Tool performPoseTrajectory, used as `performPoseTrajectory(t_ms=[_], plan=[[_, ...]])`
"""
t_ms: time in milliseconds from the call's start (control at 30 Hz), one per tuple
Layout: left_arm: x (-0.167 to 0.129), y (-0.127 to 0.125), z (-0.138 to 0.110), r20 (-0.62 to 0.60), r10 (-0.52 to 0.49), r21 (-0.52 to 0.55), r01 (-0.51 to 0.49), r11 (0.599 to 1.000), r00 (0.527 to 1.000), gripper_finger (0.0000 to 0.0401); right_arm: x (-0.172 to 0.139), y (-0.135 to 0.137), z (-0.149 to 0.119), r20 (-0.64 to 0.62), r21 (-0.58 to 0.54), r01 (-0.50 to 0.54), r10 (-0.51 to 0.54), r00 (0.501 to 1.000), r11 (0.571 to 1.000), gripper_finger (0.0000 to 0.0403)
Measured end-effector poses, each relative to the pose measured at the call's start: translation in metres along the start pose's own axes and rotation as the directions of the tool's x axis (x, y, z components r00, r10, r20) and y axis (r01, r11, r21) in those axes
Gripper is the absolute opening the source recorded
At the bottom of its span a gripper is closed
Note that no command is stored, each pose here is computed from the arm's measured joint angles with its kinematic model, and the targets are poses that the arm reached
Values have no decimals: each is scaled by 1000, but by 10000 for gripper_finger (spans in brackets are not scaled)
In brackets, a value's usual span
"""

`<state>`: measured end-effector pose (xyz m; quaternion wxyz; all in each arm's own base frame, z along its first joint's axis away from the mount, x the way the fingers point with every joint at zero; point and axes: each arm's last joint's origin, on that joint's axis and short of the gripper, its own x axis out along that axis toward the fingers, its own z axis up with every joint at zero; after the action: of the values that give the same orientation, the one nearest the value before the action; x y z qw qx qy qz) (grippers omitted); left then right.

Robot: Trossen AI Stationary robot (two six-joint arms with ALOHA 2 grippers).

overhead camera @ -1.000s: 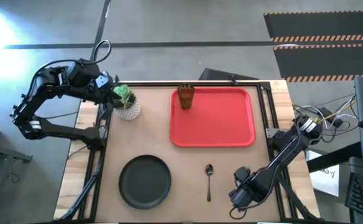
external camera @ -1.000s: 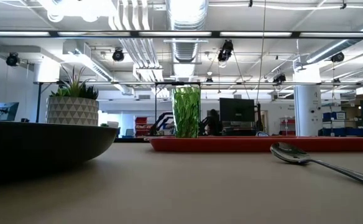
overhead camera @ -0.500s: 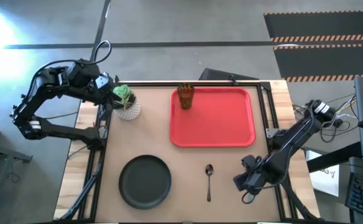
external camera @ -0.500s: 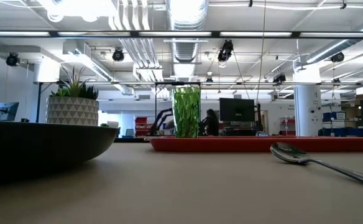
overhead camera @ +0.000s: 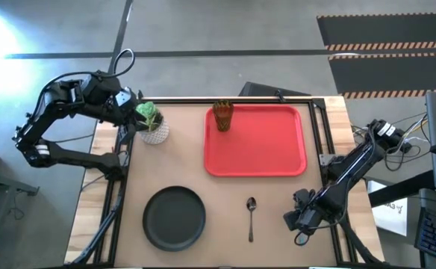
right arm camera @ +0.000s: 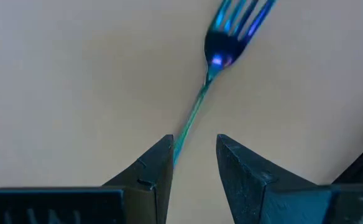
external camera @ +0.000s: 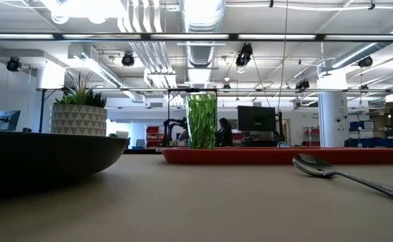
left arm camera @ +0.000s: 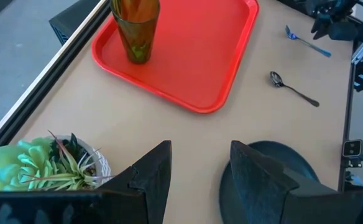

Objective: Pick and place plate/cup/fork/spoon on tray
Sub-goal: Put the blue fork on the right of the red tray

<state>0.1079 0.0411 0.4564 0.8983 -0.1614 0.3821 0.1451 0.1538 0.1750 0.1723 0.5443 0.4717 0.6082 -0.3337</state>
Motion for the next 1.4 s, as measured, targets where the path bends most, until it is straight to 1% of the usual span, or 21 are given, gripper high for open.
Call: performPoseTrajectory(t_ms=[100,300,467,833,967,1033,1067,1167,1200,1333,1400], plan=[[1,0,1,-2,0,0,0,1000,1000,147,7,5,-3,-10,1,-33,33,999,999,112],[2,0,1,-7,1,6,-1,1000,1000,147,23,10,-5,0,-2,-17,17,1000,1000,112],[2,0,1,-8,1,5,-1,1000,1000,147,28,10,-4,9,-5,-1,1,1000,1000,112],[1,0,1,-6,-3,-2,3,1000,1000,147,36,2,1,23,-2,25,-25,999,1000,112],[1,0,1,-7,-6,-2,6,1000,1000,147,39,-1,4,32,18,27,-28,999,999,109],[1,0,1,-7,-6,-2,6,1000,1000,147,40,-2,5,40,18,17,-18,999,1000,96],[1,0,1,-7,-6,-2,6,1000,1000,147,41,-2,5,40,11,10,-11,999,1000,83],[1,0,1,-7,-6,-2,6,1000,1000,147,43,-3,5,43,-4,9,-9,999,1000,30],[1,0,1,-7,-6,-2,6,1000,1000,147,43,-3,5,45,-15,6,-6,999,1000,20],[1,0,1,-7,-5,-2,5,1000,1000,147,43,-2,6,55,-19,1,0,998,1000,11],[1,0,1,-7,-5,-2,5,1000,1000,147,43,-2,6,81,-20,-13,15,997,1000,10]])
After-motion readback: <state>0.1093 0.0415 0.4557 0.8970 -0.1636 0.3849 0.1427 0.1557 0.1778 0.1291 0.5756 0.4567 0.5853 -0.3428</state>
